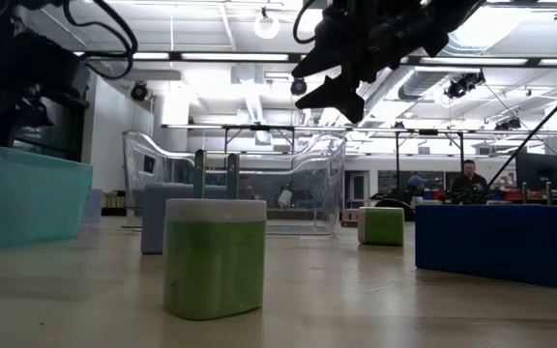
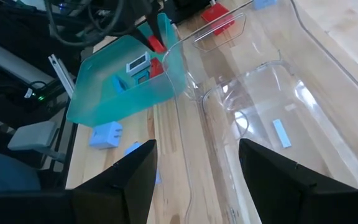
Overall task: Pick & Place Office items
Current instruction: Put the red digital clock into the green bin, then put the dark blue digital clock into the green bin
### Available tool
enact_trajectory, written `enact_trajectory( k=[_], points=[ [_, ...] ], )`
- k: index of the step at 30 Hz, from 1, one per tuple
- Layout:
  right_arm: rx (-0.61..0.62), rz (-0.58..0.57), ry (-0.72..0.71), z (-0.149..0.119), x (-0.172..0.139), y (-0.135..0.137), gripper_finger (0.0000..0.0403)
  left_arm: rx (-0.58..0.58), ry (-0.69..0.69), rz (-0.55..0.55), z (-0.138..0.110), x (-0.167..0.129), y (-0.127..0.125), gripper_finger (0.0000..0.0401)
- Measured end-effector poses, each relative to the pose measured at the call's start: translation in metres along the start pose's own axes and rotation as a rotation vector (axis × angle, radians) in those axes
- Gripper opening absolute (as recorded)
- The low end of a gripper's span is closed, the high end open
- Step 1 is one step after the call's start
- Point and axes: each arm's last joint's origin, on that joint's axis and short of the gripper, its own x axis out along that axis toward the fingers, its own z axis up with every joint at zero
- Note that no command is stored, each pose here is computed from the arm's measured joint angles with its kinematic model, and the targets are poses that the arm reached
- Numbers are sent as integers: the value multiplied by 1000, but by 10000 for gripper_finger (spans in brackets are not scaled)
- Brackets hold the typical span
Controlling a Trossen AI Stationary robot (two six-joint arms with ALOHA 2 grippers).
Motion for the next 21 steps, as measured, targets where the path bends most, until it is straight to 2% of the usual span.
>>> enact_trajectory(
  k=[9,21],
  points=[
    [0,-16,-7,0,0,0,215,6,72,38,3,14,-3,74],
    [-1,-16,-7,0,0,0,215,9,75,40,3,14,-3,91]
  ],
)
